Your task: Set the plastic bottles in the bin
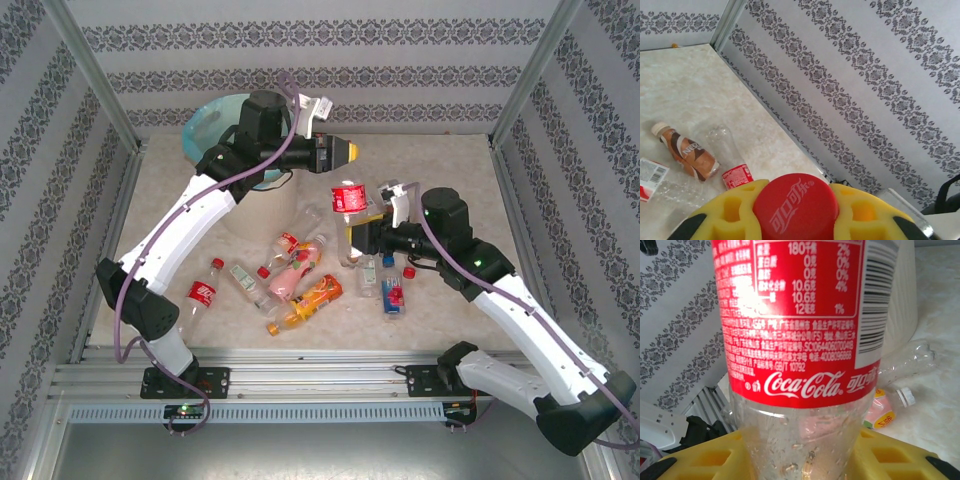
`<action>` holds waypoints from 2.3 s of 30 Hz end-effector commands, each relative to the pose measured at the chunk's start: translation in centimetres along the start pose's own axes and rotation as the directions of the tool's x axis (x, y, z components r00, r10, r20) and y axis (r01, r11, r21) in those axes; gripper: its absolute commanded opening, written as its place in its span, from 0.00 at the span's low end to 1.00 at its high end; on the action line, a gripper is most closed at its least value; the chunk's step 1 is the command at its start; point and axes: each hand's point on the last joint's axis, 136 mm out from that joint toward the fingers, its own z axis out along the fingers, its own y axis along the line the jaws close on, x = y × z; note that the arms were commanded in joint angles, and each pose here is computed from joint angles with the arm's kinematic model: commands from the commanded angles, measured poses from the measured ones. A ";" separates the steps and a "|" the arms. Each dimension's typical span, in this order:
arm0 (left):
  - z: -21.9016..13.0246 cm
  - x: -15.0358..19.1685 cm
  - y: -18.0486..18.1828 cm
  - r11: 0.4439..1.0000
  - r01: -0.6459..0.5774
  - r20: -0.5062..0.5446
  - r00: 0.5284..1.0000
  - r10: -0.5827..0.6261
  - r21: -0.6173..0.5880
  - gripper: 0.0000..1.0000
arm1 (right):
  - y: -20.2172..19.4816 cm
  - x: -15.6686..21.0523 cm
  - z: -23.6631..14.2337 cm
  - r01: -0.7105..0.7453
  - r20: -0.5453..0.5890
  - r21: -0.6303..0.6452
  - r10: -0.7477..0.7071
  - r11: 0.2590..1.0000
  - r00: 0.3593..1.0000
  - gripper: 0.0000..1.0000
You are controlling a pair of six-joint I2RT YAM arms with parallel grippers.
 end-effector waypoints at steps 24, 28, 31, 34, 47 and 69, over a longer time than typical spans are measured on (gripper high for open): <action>-23.2 -16.3 -2.9 0.676 -0.187 0.393 0.691 0.606 -0.713 0.00 | 0.8 -7.0 -9.1 0.052 0.393 0.245 -0.148 0.968 0.907 0.96; -22.9 -17.0 1.1 0.588 -0.164 0.319 0.710 0.628 -0.792 0.00 | 0.8 -6.7 -8.8 0.035 0.388 0.228 -0.124 0.973 0.913 0.94; -22.1 -16.8 4.6 0.545 -0.150 0.270 0.743 0.613 -0.825 0.00 | 0.7 -6.4 -8.8 0.022 0.392 0.223 -0.110 0.975 0.914 0.93; -21.0 -16.1 7.8 0.538 -0.141 0.241 0.781 0.576 -0.831 0.00 | 0.5 -6.1 -8.9 0.012 0.393 0.222 -0.100 0.975 0.914 0.92; -16.3 -10.1 20.3 0.592 -0.060 0.211 0.901 0.378 -0.804 0.00 | -0.3 -4.9 -8.4 0.007 0.355 0.244 -0.096 0.970 0.930 0.90; -8.8 -1.8 27.8 0.714 -0.101 0.057 0.979 0.194 -0.693 0.11 | -1.2 -4.1 -7.2 0.019 0.315 0.259 -0.103 0.966 0.944 0.90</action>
